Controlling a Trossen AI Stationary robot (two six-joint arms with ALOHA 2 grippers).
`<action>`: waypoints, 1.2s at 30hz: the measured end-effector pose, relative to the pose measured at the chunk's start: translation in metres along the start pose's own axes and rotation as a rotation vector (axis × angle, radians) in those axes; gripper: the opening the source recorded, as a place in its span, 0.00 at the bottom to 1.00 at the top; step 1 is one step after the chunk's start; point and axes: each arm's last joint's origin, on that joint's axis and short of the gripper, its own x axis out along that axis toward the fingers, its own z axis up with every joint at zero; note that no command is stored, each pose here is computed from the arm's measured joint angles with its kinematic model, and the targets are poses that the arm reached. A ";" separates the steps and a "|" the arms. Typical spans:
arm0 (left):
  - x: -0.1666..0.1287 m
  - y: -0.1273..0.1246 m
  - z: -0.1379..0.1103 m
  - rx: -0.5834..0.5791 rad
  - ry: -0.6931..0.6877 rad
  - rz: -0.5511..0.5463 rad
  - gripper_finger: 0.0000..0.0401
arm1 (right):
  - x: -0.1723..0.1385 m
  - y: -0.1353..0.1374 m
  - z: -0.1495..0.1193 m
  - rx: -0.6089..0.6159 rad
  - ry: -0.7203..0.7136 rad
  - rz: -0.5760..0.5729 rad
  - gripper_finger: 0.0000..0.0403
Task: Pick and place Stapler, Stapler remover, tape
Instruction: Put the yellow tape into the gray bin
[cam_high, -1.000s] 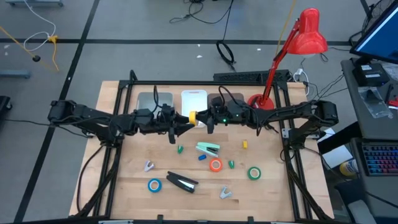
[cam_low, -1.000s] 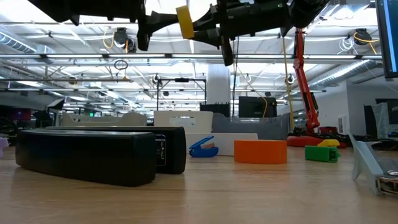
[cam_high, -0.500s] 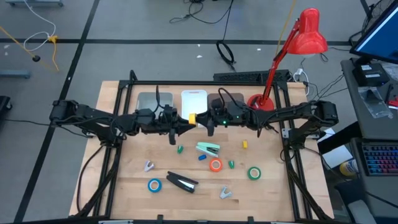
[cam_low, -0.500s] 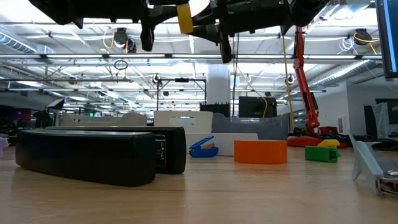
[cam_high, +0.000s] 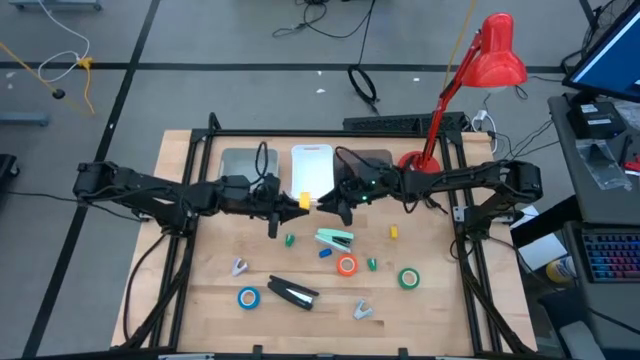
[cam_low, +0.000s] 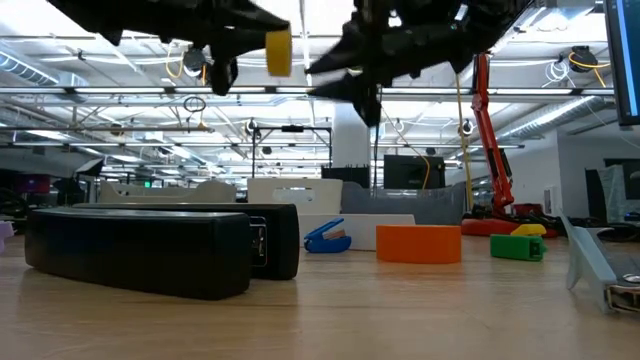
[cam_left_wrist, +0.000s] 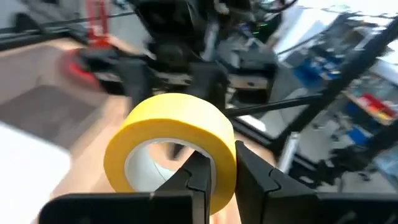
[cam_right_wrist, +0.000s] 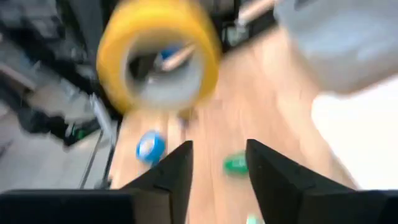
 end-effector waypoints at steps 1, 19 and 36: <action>-0.003 0.002 0.001 0.001 0.007 0.035 0.10 | -0.001 -0.002 -0.003 0.008 0.040 0.007 0.39; -0.059 0.052 0.043 0.111 0.331 0.825 0.10 | -0.011 -0.009 -0.010 -0.011 0.194 0.015 0.45; -0.041 0.163 0.037 -0.160 0.683 0.927 0.10 | -0.110 0.027 0.003 -0.316 -0.071 0.078 0.45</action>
